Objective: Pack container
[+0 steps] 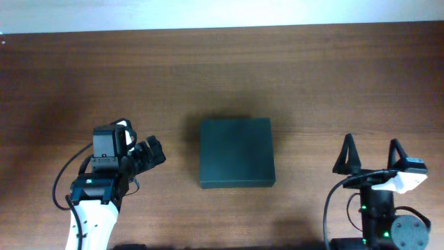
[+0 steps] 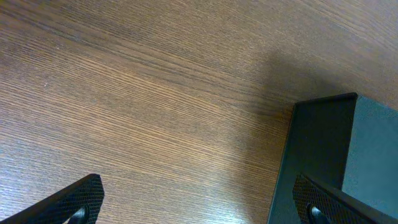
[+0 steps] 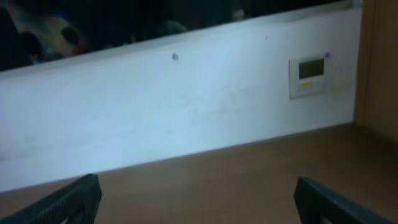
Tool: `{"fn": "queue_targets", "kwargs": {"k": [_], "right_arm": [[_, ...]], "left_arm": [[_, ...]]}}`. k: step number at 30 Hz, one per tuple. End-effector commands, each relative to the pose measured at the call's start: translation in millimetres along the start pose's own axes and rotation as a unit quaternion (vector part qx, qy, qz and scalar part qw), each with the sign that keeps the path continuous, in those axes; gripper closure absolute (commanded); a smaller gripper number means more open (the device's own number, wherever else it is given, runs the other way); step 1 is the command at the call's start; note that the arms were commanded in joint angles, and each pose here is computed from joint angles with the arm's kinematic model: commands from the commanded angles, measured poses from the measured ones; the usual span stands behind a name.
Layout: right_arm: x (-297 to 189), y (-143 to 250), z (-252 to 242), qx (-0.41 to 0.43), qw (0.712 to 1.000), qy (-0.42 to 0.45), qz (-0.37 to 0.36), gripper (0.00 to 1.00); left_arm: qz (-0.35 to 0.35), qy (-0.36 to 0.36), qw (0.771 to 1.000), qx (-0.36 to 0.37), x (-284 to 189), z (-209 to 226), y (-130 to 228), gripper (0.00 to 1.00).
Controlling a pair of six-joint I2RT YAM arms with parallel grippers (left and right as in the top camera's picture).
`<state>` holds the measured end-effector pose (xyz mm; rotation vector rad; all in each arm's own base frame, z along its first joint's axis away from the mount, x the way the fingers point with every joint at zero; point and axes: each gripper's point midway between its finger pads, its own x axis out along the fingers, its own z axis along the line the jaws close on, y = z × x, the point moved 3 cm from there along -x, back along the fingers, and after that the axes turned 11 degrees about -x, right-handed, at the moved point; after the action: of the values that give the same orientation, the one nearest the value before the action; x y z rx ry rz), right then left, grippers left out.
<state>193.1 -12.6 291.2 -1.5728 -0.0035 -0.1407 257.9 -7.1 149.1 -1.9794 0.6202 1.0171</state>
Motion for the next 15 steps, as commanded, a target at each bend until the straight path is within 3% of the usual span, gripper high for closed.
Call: {"fn": "queue_targets", "kwargs": {"k": [1,15], "right_arm": [[2,22,-2,0.003,1.0,0.009,-0.001,0.01],[4,57,0,0.002,1.0,0.002,-0.004,0.01]], "left_arm": [[0.003,0.001,1.0,-0.002,1,1,1,0.01],[0.003,0.001,1.0,-0.002,1,1,1,0.01]]}}
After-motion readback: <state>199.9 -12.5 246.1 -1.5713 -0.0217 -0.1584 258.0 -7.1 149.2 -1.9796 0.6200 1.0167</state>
